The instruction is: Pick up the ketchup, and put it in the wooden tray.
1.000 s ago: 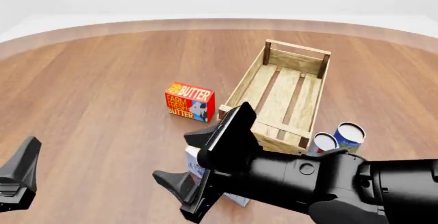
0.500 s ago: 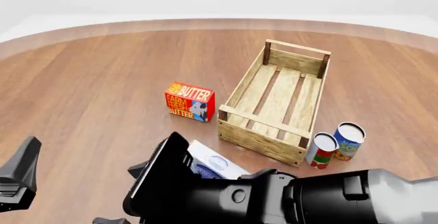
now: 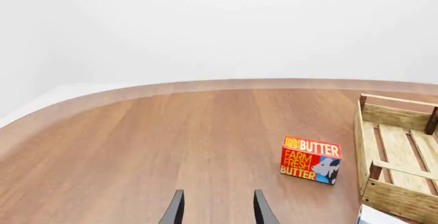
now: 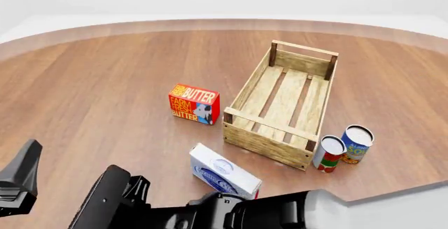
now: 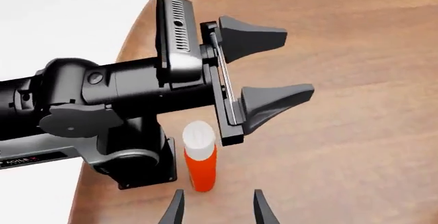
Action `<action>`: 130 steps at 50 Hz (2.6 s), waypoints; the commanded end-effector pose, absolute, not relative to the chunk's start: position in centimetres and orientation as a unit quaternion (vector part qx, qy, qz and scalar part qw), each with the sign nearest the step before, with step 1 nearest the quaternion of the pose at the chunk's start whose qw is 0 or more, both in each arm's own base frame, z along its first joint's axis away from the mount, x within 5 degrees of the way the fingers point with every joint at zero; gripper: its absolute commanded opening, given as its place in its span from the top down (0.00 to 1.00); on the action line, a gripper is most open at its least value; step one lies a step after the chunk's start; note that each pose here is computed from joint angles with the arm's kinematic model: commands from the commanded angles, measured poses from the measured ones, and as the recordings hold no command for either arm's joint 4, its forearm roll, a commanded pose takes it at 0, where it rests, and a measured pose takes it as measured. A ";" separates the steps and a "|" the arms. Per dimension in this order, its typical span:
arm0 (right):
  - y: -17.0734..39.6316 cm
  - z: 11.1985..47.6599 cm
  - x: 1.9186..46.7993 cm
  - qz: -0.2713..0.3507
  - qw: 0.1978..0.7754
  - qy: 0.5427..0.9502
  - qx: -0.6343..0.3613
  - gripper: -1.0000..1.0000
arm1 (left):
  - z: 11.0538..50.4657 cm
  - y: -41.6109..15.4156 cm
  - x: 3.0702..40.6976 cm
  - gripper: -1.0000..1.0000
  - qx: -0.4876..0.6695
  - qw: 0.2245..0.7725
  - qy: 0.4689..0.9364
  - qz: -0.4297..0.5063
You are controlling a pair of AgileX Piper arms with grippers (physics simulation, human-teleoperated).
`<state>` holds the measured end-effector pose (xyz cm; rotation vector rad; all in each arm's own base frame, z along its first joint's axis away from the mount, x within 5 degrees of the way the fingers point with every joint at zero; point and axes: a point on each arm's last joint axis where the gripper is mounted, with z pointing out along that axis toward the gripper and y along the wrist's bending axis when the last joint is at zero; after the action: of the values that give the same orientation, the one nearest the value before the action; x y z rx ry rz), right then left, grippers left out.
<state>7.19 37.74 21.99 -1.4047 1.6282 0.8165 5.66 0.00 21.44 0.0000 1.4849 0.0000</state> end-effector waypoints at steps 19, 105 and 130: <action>41.5 19.1 6.4 0.306 0.386 0.639 -0.591 0.00 | 21.4 0.0 5.7 0.00 0.000 0.737 0.676 0.000; 43.3 15.4 7.4 0.295 0.382 0.645 -0.592 1.00 | 21.4 0.0 5.7 0.00 0.000 0.737 0.676 0.000; 40.1 16.9 11.2 0.272 0.402 0.667 -0.565 1.00 | 21.4 0.0 5.7 0.00 0.000 0.737 0.676 0.000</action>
<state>9.86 41.28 15.73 -1.4510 1.6928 0.7119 5.66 0.00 21.44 0.0000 1.4849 0.0000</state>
